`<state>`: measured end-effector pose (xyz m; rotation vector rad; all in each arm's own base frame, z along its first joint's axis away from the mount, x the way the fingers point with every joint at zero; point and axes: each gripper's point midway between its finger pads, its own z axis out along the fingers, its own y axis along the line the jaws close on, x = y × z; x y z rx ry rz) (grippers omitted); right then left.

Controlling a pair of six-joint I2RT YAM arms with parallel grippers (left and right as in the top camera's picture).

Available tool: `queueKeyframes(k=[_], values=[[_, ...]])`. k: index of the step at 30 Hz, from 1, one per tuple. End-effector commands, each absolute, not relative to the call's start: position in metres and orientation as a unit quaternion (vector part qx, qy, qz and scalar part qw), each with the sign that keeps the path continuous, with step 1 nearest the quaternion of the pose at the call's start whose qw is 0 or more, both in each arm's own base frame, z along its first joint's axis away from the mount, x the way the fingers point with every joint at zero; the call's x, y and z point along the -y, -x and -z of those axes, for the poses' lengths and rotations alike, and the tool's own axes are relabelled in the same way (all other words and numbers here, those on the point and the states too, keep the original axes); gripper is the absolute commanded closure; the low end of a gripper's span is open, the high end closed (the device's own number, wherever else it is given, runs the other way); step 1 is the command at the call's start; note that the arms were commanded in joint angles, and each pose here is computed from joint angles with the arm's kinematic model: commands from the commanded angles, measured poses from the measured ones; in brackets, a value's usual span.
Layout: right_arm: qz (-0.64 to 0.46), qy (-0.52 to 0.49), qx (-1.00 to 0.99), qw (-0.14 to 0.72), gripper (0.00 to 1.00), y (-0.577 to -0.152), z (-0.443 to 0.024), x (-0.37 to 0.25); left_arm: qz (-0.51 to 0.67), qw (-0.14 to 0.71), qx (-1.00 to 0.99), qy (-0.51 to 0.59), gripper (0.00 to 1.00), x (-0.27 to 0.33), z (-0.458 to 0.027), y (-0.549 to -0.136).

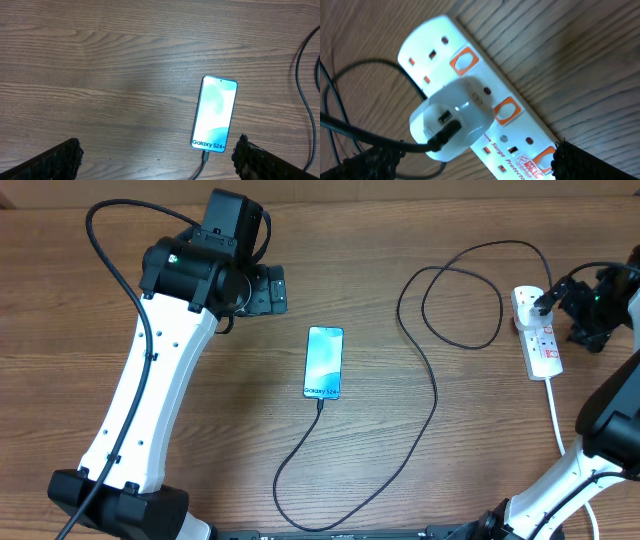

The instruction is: Plug charger to phone and switch on socket

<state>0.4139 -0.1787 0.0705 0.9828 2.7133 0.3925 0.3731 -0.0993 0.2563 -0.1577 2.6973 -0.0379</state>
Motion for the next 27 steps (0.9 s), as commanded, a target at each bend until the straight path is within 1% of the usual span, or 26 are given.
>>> queueKeyframes(k=[1, 19, 27], values=[[-0.176, -0.270, -0.938, 0.128, 0.00, -0.420, -0.072, 0.161, 0.004, 0.219, -0.975, 0.047, 0.00, 0.096, -0.255, -0.376], [-0.171, -0.230, -0.945, 0.158, 0.00, -0.432, -0.073, 0.163, 0.004, 0.219, -0.975, 0.047, 0.00, 0.096, -0.255, -0.376], [-0.186, -0.230, -0.945, 0.142, 0.00, -0.435, -0.049, 0.159, 0.004, 0.219, -0.975, 0.047, 0.00, 0.096, -0.255, -0.376]])
